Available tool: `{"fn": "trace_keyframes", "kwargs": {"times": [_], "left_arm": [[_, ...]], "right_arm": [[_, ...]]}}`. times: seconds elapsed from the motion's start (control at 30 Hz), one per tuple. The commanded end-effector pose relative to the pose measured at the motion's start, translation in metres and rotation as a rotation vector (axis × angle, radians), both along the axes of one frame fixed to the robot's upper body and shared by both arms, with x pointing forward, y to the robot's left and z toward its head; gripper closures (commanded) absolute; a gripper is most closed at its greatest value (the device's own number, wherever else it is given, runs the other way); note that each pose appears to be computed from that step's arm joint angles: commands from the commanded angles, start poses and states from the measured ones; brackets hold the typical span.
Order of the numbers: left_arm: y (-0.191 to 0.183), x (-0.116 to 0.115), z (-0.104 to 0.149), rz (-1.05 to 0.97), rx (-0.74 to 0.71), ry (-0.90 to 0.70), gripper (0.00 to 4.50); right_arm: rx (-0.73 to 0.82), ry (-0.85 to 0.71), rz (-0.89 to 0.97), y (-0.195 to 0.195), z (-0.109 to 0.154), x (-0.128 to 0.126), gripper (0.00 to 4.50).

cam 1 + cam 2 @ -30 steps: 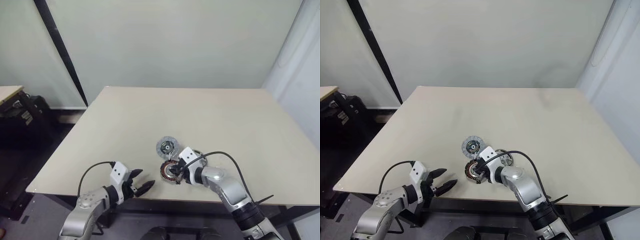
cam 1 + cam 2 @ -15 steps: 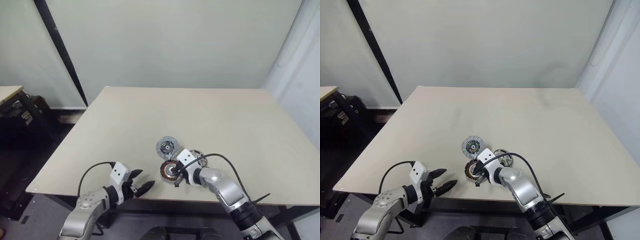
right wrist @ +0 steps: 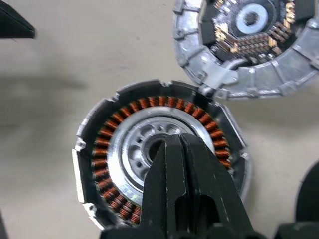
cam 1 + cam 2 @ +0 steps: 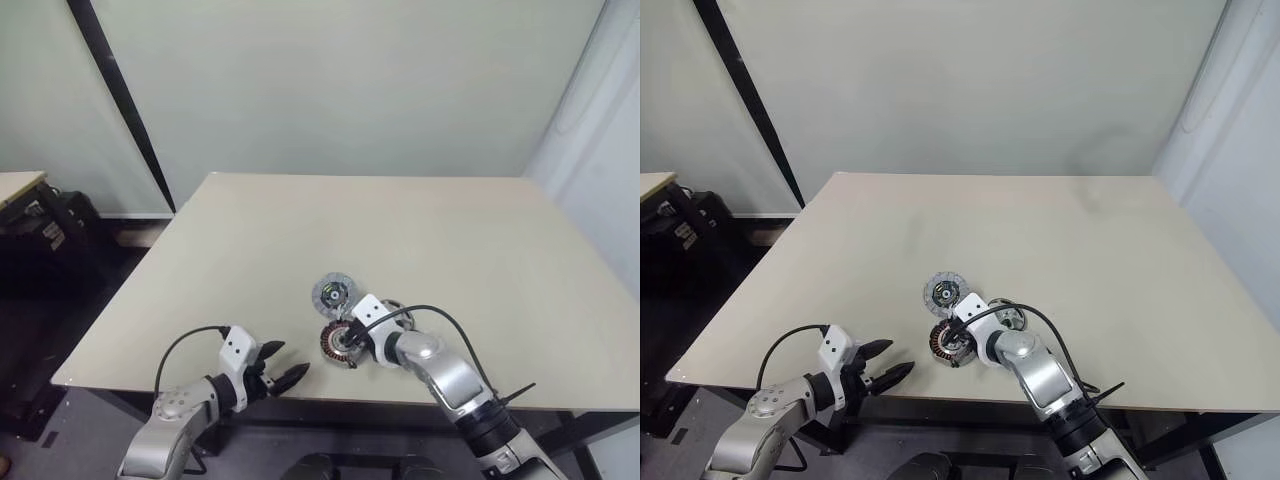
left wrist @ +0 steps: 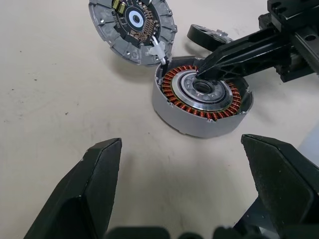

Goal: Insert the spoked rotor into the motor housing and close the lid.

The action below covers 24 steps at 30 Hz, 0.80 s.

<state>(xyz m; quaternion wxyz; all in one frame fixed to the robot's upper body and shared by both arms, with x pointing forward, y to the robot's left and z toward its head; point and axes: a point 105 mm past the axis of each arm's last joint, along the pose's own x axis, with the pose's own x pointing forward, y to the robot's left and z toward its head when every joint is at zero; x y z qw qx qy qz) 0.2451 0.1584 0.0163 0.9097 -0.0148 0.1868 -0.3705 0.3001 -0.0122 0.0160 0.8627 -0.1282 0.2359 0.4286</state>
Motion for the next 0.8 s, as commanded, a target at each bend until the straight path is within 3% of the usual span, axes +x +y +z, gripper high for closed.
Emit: {"fn": "trace_keyframes", "kwargs": {"times": [0.03, 0.23, 0.57, 0.67, 0.8], "left_arm": [[-0.003, 0.005, 0.014, -0.008, -0.005, -0.064, 0.37], [-0.003, 0.007, 0.014, -0.001, -0.011, -0.068, 0.37], [-0.004, 0.011, 0.018, 0.011, -0.027, -0.083, 0.37], [-0.004, 0.013, 0.019, 0.015, -0.033, -0.086, 0.37], [-0.004, 0.014, 0.020, 0.019, -0.038, -0.091, 0.37]], "right_arm": [[0.035, -0.026, 0.052, 0.008, 0.015, -0.002, 4.48], [-0.060, -0.014, 0.068, -0.001, -0.008, -0.007, 4.48], [0.177, -0.095, -0.001, 0.001, 0.041, 0.009, 4.48], [0.197, -0.125, 0.006, -0.004, 0.053, 0.010, 3.90], [0.186, -0.199, -0.052, -0.022, 0.066, 0.018, 2.58]]}}
